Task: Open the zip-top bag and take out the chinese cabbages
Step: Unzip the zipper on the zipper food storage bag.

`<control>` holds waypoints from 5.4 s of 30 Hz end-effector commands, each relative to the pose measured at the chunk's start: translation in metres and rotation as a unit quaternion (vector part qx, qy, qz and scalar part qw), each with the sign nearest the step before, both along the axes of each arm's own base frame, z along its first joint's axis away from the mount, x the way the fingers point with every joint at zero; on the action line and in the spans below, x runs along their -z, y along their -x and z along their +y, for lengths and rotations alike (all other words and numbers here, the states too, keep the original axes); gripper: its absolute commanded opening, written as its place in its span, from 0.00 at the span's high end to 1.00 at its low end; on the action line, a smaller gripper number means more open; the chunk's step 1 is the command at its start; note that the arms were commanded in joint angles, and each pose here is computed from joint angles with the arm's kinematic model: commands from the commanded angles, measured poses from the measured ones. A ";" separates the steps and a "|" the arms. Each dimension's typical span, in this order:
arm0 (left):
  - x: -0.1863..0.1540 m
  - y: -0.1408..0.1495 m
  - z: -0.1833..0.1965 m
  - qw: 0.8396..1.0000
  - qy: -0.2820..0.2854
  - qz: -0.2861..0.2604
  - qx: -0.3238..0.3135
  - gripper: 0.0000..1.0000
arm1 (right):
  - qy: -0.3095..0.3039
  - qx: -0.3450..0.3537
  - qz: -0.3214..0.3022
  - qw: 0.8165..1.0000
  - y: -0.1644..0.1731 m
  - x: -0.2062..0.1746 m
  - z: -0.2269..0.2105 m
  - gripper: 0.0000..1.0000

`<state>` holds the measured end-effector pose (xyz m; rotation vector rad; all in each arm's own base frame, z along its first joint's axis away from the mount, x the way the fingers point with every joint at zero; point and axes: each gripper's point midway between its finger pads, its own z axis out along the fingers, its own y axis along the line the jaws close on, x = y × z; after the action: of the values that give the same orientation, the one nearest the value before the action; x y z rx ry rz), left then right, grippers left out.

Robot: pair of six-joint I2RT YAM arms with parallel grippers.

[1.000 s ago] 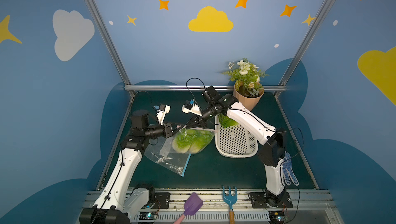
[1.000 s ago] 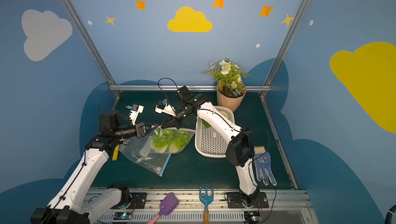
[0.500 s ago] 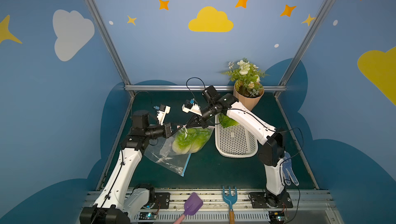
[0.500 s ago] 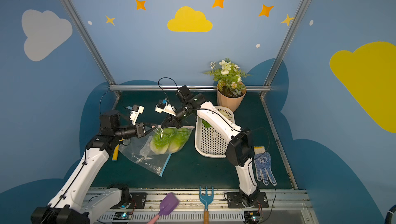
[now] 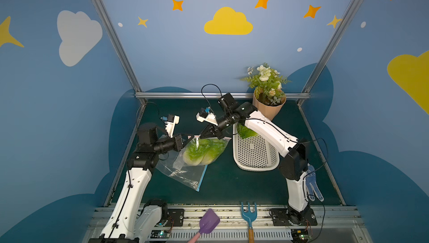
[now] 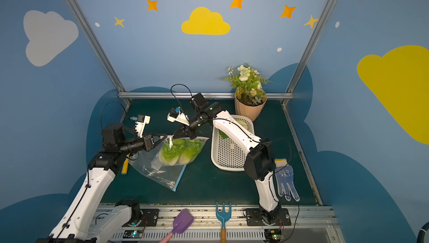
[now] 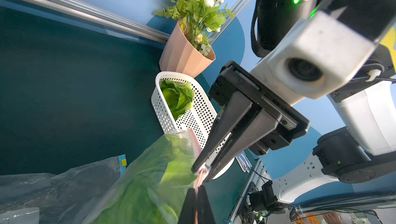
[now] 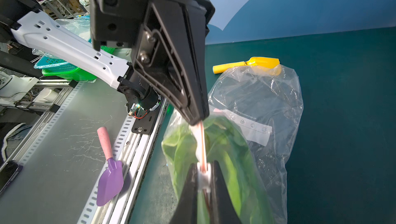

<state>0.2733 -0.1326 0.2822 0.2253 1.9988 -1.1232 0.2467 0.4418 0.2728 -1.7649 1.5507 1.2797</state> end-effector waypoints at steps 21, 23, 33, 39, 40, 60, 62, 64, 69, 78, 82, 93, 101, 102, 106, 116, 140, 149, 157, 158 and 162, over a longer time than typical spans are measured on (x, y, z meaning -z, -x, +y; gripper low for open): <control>-0.011 -0.007 0.055 0.990 -0.025 -0.030 -0.138 0.96 | 0.065 0.088 0.021 0.994 -0.041 0.028 -0.055 1.00; -0.014 -0.006 0.058 0.989 -0.028 -0.032 -0.142 0.96 | 0.071 0.097 0.018 0.993 -0.045 0.029 -0.060 1.00; -0.014 -0.009 0.076 0.983 -0.042 -0.034 -0.176 0.96 | 0.104 0.127 0.016 0.986 -0.055 0.037 -0.085 1.00; -0.015 -0.013 0.077 0.984 -0.020 -0.031 -0.172 0.96 | 0.107 0.133 0.020 0.985 -0.057 0.039 -0.092 1.00; -0.016 -0.013 0.075 0.985 -0.013 -0.031 -0.168 0.96 | 0.106 0.132 0.023 0.985 -0.057 0.039 -0.091 1.00; 0.018 -0.043 0.016 0.991 -0.128 -0.032 -0.017 0.11 | 0.115 0.095 -0.015 0.989 -0.048 0.032 -0.068 1.00; 0.025 -0.052 0.018 0.989 -0.145 -0.031 -0.016 0.09 | 0.117 0.093 -0.017 0.989 -0.048 0.033 -0.069 1.00; 0.025 -0.065 0.024 0.985 -0.162 -0.045 -0.034 0.08 | 0.119 0.091 -0.018 0.989 -0.047 0.034 -0.069 1.00; 0.021 -0.079 0.023 0.972 -0.221 -0.079 -0.020 0.07 | 0.122 0.086 -0.022 0.989 -0.047 0.035 -0.071 1.00; 0.047 -0.096 -0.012 0.989 -0.137 -0.042 0.036 0.13 | 0.121 0.082 -0.026 0.989 -0.048 0.035 -0.072 1.00; 0.050 -0.095 -0.024 0.994 -0.088 -0.005 0.061 0.17 | 0.122 0.082 -0.024 0.989 -0.048 0.036 -0.073 1.00; 0.065 -0.073 -0.031 0.990 -0.113 0.017 0.087 0.34 | 0.117 0.083 -0.027 0.989 -0.050 0.034 -0.074 1.00; 0.074 -0.065 -0.035 0.984 -0.148 0.027 0.098 0.37 | 0.112 0.083 -0.031 0.990 -0.050 0.030 -0.073 1.00; 0.075 -0.066 -0.034 0.983 -0.152 0.028 0.096 0.40 | 0.112 0.083 -0.031 0.990 -0.050 0.031 -0.073 1.00; 0.077 -0.067 -0.033 0.983 -0.159 0.028 0.091 0.52 | 0.111 0.083 -0.030 0.990 -0.050 0.030 -0.073 1.00; 0.079 -0.073 -0.022 0.980 -0.185 0.039 0.059 0.96 | 0.118 0.087 -0.034 0.989 -0.052 0.032 -0.076 1.00; 0.064 -0.056 0.054 0.948 -0.299 0.009 -0.108 0.96 | 0.176 0.140 -0.061 0.972 -0.070 0.046 -0.113 1.00; 0.036 -0.059 0.051 0.959 -0.253 -0.011 -0.125 0.96 | 0.169 0.155 -0.059 0.972 -0.079 0.045 -0.113 1.00; -0.020 -0.051 0.005 0.980 -0.162 -0.079 -0.088 0.96 | 0.124 0.181 -0.081 0.972 -0.097 0.026 -0.099 1.00; -0.025 -0.051 0.003 0.979 -0.158 -0.088 -0.092 0.96 | 0.115 0.188 -0.085 0.972 -0.101 0.023 -0.095 1.00; -0.039 -0.053 0.003 0.974 -0.146 -0.120 -0.124 0.96 | 0.088 0.218 -0.087 0.968 -0.121 0.020 -0.083 1.00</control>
<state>0.3184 -0.1317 0.2824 0.2889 2.0575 -0.6286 0.3522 0.3523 0.2364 -1.5639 1.8976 0.7923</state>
